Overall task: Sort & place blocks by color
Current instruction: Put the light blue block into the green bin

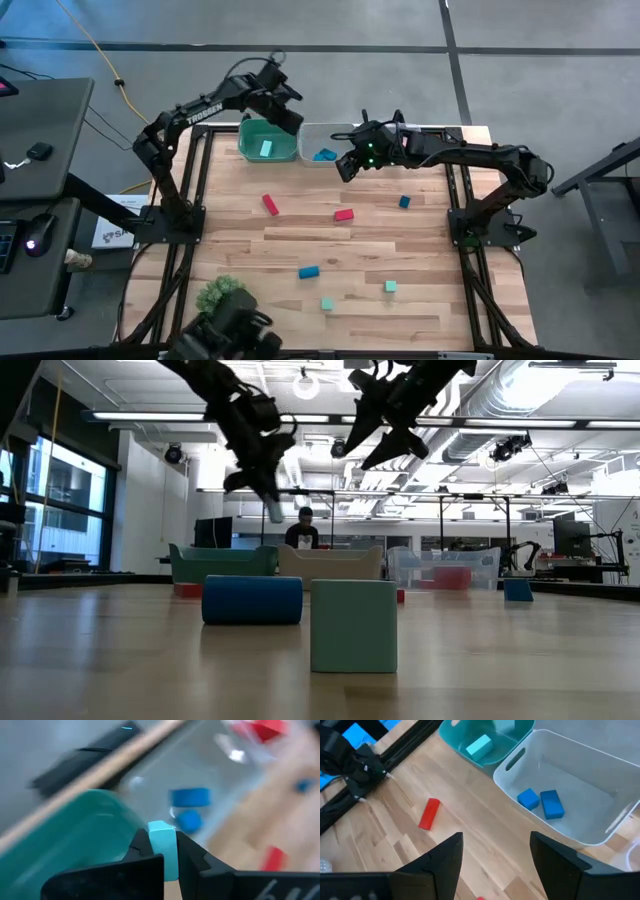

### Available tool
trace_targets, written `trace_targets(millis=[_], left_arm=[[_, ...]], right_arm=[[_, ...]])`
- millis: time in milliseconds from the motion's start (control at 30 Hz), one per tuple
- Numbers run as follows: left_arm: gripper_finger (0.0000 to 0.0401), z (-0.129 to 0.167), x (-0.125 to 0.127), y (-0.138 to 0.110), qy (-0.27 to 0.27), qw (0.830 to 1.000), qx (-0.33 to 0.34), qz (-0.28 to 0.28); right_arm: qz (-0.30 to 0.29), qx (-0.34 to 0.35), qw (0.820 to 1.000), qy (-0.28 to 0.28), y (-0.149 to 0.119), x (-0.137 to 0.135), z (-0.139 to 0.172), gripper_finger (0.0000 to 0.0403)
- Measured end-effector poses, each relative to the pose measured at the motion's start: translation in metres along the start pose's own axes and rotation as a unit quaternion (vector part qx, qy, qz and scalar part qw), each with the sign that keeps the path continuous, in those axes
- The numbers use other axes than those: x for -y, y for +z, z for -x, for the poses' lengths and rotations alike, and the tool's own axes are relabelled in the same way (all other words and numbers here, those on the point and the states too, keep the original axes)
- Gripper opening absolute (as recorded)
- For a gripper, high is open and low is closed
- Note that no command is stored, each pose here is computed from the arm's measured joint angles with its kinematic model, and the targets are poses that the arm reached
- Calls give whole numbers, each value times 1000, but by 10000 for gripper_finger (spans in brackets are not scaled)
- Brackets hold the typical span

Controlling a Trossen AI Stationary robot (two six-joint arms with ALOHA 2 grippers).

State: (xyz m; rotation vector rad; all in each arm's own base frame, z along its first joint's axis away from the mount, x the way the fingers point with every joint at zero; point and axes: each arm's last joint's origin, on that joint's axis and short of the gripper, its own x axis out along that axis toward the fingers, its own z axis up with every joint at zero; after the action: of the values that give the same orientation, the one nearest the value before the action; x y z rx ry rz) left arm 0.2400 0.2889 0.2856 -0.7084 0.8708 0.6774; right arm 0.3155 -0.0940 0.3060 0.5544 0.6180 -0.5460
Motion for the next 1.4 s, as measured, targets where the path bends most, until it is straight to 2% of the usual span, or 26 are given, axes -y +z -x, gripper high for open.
trace_targets(millis=[167,233,367,867,1133,1400], left_arm=[[0,7,-29,-1,52,998,-12,29],[0,8,-35,-2,72,997,-16,36],[0,9,-37,-5,76,995,-28,49],[0,-4,-5,-8,91,994,-30,43],[0,-36,1,-12,109,991,-66,32],[0,-52,8,-14,107,991,-81,26]], right_arm=[[-8,0,1000,-13,3,9,-1,220],[-12,1,1000,-17,5,12,-1,220],[-9,1,1000,-26,8,19,-2,220],[-2,4,999,-34,11,26,-2,220],[0,4,999,-33,11,26,-3,220],[0,3,1000,-31,11,26,-3,220]])
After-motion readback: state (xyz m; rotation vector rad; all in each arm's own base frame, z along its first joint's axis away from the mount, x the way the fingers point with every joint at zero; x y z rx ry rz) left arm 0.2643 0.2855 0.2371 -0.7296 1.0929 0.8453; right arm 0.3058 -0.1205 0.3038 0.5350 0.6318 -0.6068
